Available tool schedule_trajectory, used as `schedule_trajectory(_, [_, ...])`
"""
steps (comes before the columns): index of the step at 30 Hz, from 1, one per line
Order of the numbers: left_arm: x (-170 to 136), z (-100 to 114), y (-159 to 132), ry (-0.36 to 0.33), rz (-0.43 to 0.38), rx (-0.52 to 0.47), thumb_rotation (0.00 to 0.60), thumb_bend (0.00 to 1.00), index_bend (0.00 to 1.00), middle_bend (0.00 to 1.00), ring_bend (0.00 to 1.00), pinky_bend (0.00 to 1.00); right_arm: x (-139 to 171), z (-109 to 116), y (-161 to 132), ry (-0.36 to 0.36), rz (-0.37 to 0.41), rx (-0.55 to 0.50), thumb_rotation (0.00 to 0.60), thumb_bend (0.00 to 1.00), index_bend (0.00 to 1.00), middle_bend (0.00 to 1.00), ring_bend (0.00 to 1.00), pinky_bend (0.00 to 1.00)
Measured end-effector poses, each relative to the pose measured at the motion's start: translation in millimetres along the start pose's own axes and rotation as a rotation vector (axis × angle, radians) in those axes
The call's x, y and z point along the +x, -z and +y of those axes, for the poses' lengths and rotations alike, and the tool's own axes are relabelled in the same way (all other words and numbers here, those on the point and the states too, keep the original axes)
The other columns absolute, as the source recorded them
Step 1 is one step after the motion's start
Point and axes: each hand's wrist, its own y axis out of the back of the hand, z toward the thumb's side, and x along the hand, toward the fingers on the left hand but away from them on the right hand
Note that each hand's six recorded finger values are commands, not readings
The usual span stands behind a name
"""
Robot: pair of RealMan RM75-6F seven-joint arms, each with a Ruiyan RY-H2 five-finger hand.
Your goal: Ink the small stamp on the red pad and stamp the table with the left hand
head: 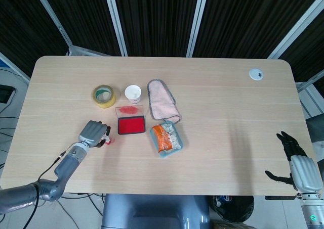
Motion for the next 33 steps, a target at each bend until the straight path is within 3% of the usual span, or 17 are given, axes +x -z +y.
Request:
schedule_trajectory(7, [-1.2, -1.2, 2.7, -0.004, 0.015, 0.007, 0.6, 0.2, 0.34, 0.28, 0.23, 0.34, 0.1, 0.0, -0.1, 0.001, 0.0, 0.001, 0.6, 0.14, 0.0, 0.0, 0.0, 0.18])
schedule_trajectory(17, [-2.8, 3.9, 5.8, -0.013, 0.028, -0.004, 0.6, 0.03, 0.3, 0.23, 0.18, 0.28, 0.1, -0.1, -0.1, 0.001, 0.0, 0.002, 0.6, 0.14, 0.0, 0.0, 0.0, 0.18])
schedule_trajectory(21, [-5.3, 7.5, 6.6, -0.024, 0.03, -0.011, 0.6, 0.02, 0.29, 0.22, 0.17, 0.28, 0.1, 0.1, 0.2, 0.002, -0.001, 0.002, 0.6, 0.14, 0.0, 0.0, 0.0, 0.18])
schedule_trajectory(29, [-27.2, 27.6, 12.2, -0.099, 0.041, -0.067, 0.6, 0.02, 0.22, 0.13, 0.08, 0.18, 0.0, 0.3, 0.5, 0.003, 0.002, 0.009, 0.6, 0.14, 0.0, 0.0, 0.0, 0.18])
schedule_trajectory(33, [-52.2, 46.3, 24.0, -0.179, 0.06, -0.07, 0.6, 0.01, 0.06, 0.02, 0.01, 0.09, 0.1, 0.5, 0.6, 0.004, 0.004, 0.019, 0.6, 0.14, 0.0, 0.0, 0.0, 0.18])
